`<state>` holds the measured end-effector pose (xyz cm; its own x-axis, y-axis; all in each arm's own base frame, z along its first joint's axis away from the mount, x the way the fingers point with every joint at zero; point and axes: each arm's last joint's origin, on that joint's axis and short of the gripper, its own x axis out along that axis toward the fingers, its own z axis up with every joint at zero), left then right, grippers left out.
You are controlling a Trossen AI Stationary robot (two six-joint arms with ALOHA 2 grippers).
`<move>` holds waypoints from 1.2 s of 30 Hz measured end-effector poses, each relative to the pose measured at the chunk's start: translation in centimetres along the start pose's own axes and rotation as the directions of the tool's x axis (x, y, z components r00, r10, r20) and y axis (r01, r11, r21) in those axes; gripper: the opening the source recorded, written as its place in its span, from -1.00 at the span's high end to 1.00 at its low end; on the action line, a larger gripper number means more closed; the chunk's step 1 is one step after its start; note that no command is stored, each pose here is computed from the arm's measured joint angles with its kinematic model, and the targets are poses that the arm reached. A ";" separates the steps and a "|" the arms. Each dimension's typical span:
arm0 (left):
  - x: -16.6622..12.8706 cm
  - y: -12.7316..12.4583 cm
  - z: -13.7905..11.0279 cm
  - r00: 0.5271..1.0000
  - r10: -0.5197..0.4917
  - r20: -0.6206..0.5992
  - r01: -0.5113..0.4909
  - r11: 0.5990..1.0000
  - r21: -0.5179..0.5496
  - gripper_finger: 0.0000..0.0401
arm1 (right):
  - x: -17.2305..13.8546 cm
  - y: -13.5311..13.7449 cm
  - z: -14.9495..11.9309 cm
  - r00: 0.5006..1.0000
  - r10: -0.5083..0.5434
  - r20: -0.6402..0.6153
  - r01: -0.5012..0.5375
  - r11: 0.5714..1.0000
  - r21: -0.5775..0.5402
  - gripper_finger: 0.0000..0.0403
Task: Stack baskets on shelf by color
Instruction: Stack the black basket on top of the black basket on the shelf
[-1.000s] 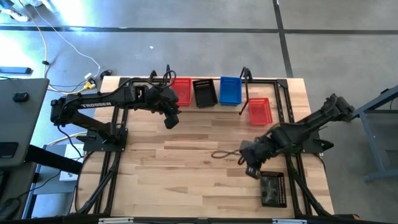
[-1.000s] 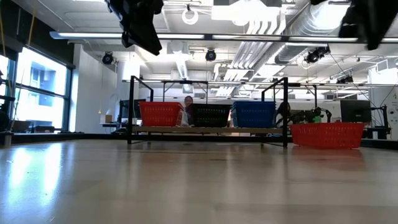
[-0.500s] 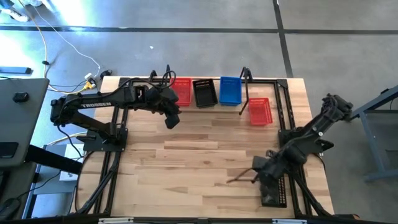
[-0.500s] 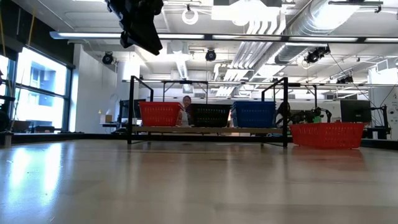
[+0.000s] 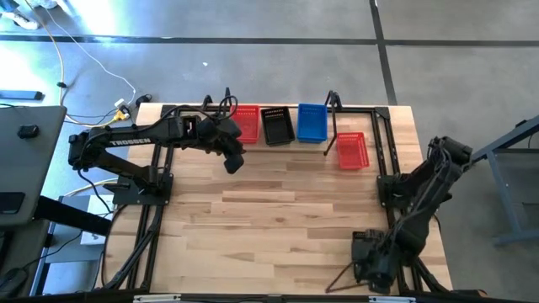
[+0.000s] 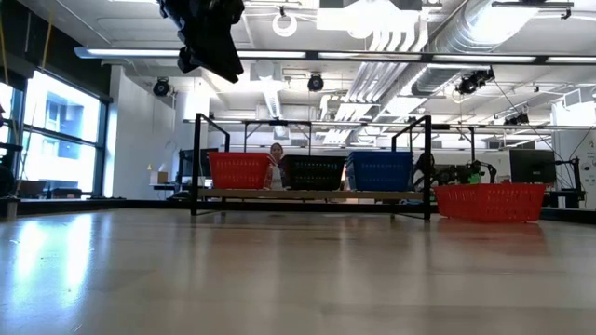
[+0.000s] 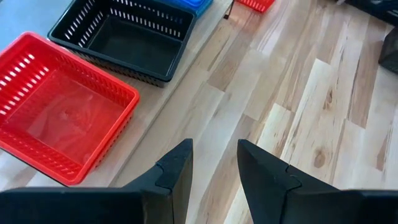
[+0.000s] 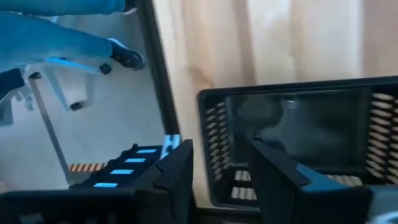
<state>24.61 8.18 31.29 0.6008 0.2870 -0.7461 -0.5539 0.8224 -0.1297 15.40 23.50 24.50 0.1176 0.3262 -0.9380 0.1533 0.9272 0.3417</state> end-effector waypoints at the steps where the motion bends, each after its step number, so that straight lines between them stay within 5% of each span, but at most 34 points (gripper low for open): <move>1: 0.0 0.0 0.0 1.000 0.000 0.000 0.000 1.000 -0.007 0.43 | 0.3 0.3 -0.2 1.000 0.006 -0.002 -0.006 1.000 -0.006 0.32; 30: -0.1 -0.8 -0.2 1.000 -0.021 -0.003 0.021 1.000 0.006 0.43 | 8.3 2.1 -3.5 0.973 -0.144 -0.180 0.148 0.989 0.005 0.32; 36: -0.1 -0.8 -0.2 1.000 -0.021 -0.003 0.021 1.000 0.008 0.43 | 9.2 1.7 -3.7 0.953 -0.185 -0.241 0.193 0.981 0.008 0.55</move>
<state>24.87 7.41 31.29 0.6104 0.2681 -0.7454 -0.5368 0.8319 -0.1404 13.11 28.78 16.28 -0.1531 0.1831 -0.9711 0.1810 0.9713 0.1546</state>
